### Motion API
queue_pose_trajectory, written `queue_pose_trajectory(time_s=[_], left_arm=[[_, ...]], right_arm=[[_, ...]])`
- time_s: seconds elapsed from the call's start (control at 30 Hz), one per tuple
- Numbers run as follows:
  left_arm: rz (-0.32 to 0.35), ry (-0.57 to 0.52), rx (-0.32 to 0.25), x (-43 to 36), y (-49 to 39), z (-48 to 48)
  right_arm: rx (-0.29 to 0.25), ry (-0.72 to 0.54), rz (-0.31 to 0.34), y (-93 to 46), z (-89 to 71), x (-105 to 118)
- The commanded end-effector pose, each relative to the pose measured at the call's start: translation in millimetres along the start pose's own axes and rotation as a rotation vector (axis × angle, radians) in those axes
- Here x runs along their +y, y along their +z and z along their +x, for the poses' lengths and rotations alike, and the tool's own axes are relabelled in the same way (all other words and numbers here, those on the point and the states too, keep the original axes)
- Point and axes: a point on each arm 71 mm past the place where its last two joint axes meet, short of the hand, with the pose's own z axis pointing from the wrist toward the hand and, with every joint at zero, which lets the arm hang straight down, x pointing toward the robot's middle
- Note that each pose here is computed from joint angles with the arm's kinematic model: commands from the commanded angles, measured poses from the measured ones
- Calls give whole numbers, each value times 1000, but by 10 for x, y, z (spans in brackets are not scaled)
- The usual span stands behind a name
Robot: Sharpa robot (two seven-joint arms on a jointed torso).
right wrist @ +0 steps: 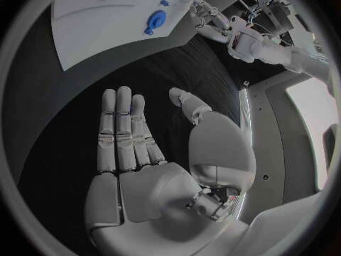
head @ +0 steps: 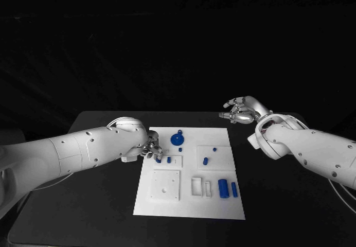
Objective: Assemble the parts on the task board
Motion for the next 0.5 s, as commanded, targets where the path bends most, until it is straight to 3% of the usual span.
queue_pose_trajectory(time_s=[0.03,0.5], left_arm=[[22,5,14,-42,12,43],[30,-4,3,-56,10,38]], right_arm=[[10,-1,-12,-3,11,12],[9,-1,-12,-7,7,10]])
